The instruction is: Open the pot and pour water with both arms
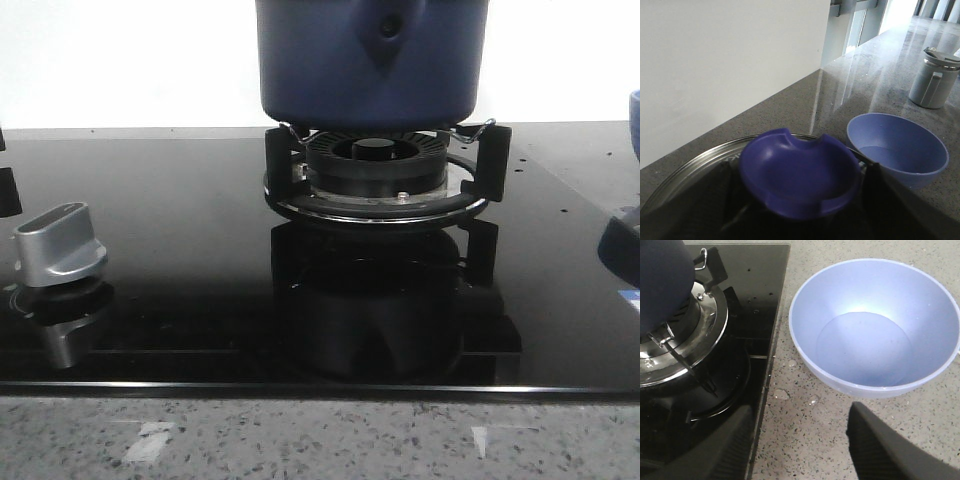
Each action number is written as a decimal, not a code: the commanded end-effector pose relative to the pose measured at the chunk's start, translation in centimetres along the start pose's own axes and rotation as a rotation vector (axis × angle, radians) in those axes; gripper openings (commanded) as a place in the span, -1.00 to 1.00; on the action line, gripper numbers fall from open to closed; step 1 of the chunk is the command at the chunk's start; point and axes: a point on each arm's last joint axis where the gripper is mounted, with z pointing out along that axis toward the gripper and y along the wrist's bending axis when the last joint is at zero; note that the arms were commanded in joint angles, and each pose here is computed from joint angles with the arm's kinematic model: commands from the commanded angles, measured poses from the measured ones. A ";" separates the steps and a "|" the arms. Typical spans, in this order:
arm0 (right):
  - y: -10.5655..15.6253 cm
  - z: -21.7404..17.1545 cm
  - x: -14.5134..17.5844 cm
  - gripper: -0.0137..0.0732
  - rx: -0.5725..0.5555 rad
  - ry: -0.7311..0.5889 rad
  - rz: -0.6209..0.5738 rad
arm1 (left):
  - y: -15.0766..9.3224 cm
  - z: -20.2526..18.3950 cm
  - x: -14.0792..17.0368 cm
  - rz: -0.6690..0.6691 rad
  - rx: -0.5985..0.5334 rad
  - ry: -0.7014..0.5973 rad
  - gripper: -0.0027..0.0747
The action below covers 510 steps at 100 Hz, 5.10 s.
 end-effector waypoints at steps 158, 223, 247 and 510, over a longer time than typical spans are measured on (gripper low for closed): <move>-1.8 0.9 -5.4 0.18 0.101 0.003 0.021 | 1.1 -8.8 -9.5 0.129 -0.111 -0.245 -0.25; -10.5 10.4 -7.5 0.18 0.282 0.285 0.240 | 2.8 -13.4 -10.4 0.121 -0.136 -0.265 0.03; -11.5 13.9 -6.5 -0.26 0.256 0.324 0.296 | 2.8 -13.4 -10.4 0.121 -0.143 -0.263 0.03; 9.1 11.8 -16.8 -0.84 -0.186 -1.079 -0.232 | 5.4 -14.1 -10.1 0.118 -0.439 -0.224 0.02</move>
